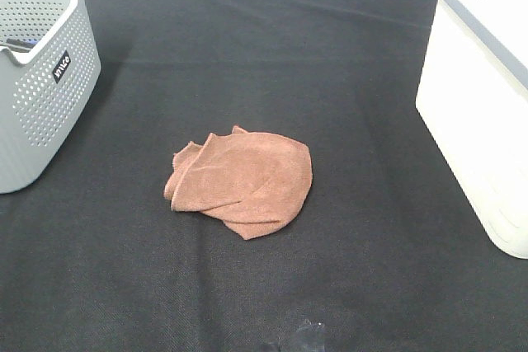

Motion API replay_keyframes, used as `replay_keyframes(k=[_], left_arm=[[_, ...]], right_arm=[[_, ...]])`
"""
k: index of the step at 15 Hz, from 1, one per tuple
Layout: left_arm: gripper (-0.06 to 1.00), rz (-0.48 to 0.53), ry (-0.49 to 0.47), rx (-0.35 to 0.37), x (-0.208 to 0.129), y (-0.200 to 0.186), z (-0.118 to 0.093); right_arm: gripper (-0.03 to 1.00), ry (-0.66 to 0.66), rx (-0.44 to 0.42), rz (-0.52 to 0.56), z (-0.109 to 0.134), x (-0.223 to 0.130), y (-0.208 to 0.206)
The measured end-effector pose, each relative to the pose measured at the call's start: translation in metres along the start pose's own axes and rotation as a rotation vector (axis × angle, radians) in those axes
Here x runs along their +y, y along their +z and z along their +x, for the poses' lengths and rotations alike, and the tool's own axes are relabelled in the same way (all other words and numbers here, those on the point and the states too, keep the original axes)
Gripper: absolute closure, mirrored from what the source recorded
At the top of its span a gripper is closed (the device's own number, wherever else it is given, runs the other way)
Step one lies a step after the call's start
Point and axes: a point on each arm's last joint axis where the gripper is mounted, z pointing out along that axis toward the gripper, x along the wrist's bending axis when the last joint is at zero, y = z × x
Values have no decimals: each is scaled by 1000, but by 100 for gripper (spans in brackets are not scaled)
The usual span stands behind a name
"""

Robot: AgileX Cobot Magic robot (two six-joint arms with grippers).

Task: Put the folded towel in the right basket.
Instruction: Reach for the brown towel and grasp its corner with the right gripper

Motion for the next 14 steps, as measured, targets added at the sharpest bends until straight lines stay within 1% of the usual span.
replay_keyframes(k=[2,3,4,5,7,8,9,10,11,13,14], left_arm=[[-5,0,0,0,0,0,0],[-5,0,0,0,0,0,0],[-5,0,0,0,0,0,0],[-5,0,0,0,0,0,0],[-5,0,0,0,0,0,0],[-5,0,0,0,0,0,0],[-5,0,0,0,0,0,0],[-5,0,0,0,0,0,0],[-5,0,0,0,0,0,0],[-5,0,0,0,0,0,0],[-5,0,0,0,0,0,0]], right_arm=[[12,0,0,0,0,0,-1],[12,7,11,31,1,1,-5],[12,26,53,133,4,19,-8],[12,57,90,167,7,42,-10],[12,145,218,235,17,88,-2],[12,180,282,272,22,110,7],[12,202,322,320,25,126,20],[12,209,349,354,27,135,31],[12,228,389,423,30,145,51],[12,263,425,500,33,148,73],[12,277,460,524,36,150,82]])
